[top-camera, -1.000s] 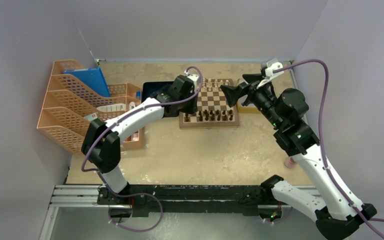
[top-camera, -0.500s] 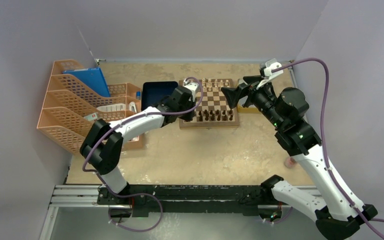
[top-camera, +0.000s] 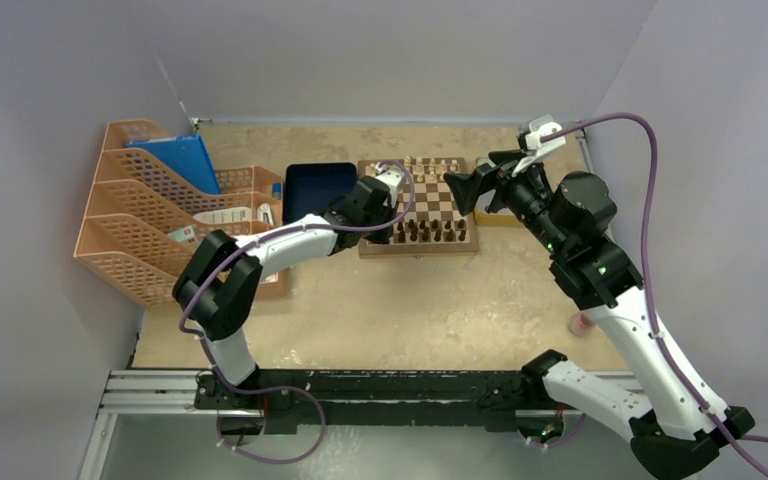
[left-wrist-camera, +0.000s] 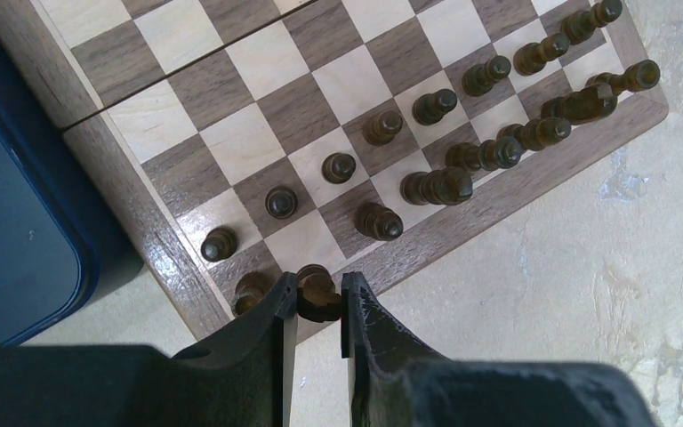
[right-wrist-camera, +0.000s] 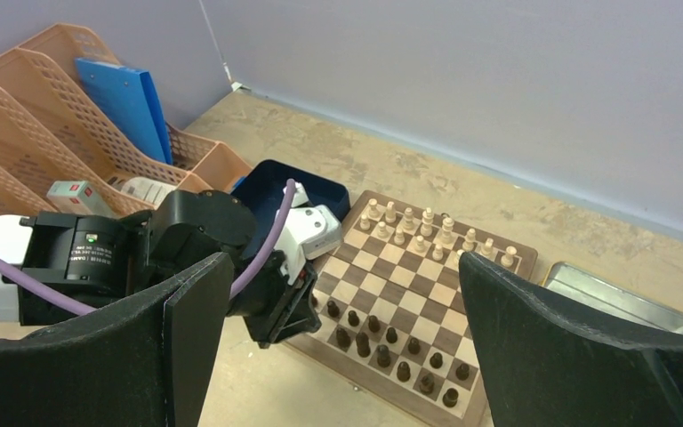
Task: Set up the chess pieces on the board
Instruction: Place the chess piece on the chessboard.
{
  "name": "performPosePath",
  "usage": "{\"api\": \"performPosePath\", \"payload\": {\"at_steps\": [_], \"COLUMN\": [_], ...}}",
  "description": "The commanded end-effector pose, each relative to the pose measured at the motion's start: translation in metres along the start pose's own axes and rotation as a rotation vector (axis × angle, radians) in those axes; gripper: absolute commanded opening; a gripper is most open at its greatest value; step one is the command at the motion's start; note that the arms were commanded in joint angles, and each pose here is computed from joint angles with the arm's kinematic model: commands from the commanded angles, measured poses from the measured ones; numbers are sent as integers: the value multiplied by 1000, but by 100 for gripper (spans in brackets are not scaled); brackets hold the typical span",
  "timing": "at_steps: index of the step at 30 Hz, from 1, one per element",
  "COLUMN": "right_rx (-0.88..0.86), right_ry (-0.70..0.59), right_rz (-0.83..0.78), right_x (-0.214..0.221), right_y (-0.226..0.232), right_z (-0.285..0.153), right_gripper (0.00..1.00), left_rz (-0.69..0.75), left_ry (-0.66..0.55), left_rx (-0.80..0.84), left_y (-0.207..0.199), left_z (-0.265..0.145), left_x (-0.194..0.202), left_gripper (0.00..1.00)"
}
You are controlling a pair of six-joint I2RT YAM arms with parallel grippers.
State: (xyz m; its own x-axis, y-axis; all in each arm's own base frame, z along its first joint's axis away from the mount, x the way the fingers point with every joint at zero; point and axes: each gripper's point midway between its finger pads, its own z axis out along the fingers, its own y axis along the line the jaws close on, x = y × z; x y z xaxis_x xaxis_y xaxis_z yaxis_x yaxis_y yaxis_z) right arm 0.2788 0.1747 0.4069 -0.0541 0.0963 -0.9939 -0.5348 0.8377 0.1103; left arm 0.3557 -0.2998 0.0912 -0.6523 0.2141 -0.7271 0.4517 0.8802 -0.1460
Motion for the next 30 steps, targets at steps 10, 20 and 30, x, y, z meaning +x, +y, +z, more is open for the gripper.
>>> {"api": "performPosePath", "payload": {"at_steps": [10,20,30], "right_rx": [40,50,55], "right_ry": [-60,-56,-57], "right_rz": [-24,-38,-39], "right_x": [-24,-24,-24], "right_y": [-6,-8,-9], "right_z": [-4,-5,-6], "right_gripper": [99,99,99], "left_rz": [37,48,64], "left_ry": [-39,-33,-51], "left_rx": [25,9,3], "left_y": [-8,-5,-6], "left_z": [17,21,19], "left_x": [-7,-6,-15], "left_gripper": [1,2,2]}}
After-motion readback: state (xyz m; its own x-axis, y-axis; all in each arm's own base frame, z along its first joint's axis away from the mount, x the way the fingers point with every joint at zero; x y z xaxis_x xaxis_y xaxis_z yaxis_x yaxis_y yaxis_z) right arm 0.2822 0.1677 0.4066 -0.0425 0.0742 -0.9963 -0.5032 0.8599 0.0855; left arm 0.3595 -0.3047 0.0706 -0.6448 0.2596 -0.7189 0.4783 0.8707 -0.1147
